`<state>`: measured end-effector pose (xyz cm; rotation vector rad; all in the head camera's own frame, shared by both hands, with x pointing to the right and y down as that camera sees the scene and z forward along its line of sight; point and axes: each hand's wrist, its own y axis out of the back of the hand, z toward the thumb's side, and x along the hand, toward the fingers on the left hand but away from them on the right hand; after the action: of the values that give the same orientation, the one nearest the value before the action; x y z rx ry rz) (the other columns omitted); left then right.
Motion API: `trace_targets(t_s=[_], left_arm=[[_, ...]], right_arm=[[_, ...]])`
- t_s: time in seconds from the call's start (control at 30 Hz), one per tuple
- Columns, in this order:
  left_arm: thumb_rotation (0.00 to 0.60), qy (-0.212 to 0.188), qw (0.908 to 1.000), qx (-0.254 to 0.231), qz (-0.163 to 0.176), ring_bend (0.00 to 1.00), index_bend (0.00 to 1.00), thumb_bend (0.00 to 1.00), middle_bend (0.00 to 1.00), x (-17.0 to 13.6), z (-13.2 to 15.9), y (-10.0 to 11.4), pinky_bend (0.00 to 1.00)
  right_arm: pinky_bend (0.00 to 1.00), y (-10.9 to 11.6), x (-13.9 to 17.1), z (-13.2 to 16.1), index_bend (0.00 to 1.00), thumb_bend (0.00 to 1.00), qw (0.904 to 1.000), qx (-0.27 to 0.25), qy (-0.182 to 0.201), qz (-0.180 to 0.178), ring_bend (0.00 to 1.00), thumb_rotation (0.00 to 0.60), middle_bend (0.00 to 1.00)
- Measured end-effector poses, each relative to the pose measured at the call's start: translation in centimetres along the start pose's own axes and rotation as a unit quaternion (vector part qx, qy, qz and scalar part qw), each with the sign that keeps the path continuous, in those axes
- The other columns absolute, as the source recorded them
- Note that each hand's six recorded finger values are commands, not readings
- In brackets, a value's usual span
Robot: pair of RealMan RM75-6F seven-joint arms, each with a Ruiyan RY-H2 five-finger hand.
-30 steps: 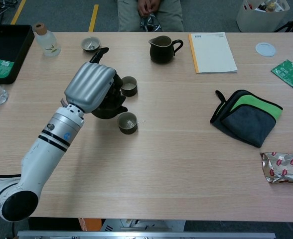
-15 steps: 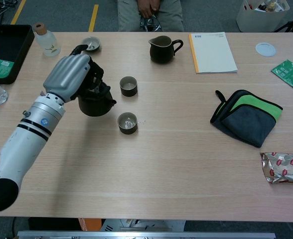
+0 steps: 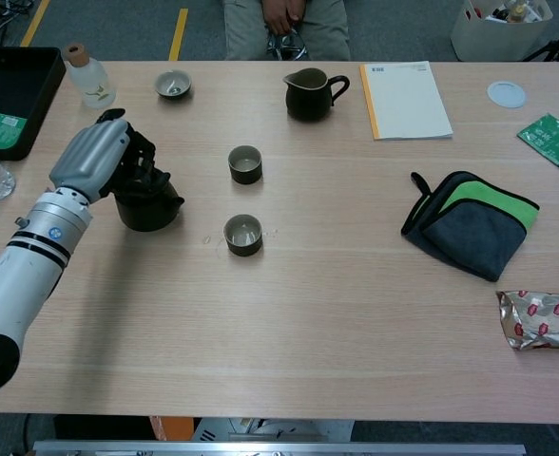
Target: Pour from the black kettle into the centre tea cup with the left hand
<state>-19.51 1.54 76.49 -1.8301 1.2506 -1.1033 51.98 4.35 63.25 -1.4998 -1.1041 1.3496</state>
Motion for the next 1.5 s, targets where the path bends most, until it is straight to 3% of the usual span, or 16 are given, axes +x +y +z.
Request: trace_targets(t_s=[0.6, 1.2, 1.5], left_arm=[[0.6, 0.026, 0.9996, -0.006, -0.011, 0.71, 0.81, 0.32, 0.95, -0.1, -2.0, -1.3, 0.0], [0.6, 0.037, 0.9986, -0.016, -0.035, 0.52, 0.53, 0.32, 0.72, -0.3, -2.0, -1.1, 0.0], [0.598, 0.049, 0.9963, -0.038, -0.06, 0.49, 0.48, 0.32, 0.67, -0.4, -2.2, -0.8, 0.0]], right_arm=[[0.2, -0.1, -0.1, 0.2, 0.09, 0.06, 1.0, 0.001, 0.0, 0.003, 0.11, 0.6, 0.22], [0.2, 0.0, -0.1, 0.3, 0.09, 0.06, 1.0, 0.0, 0.001, 0.002, 0.11, 0.6, 0.22], [0.2, 0.0, -0.1, 0.3, 0.09, 0.06, 1.0, 0.0, 0.002, 0.002, 0.11, 0.6, 0.22]])
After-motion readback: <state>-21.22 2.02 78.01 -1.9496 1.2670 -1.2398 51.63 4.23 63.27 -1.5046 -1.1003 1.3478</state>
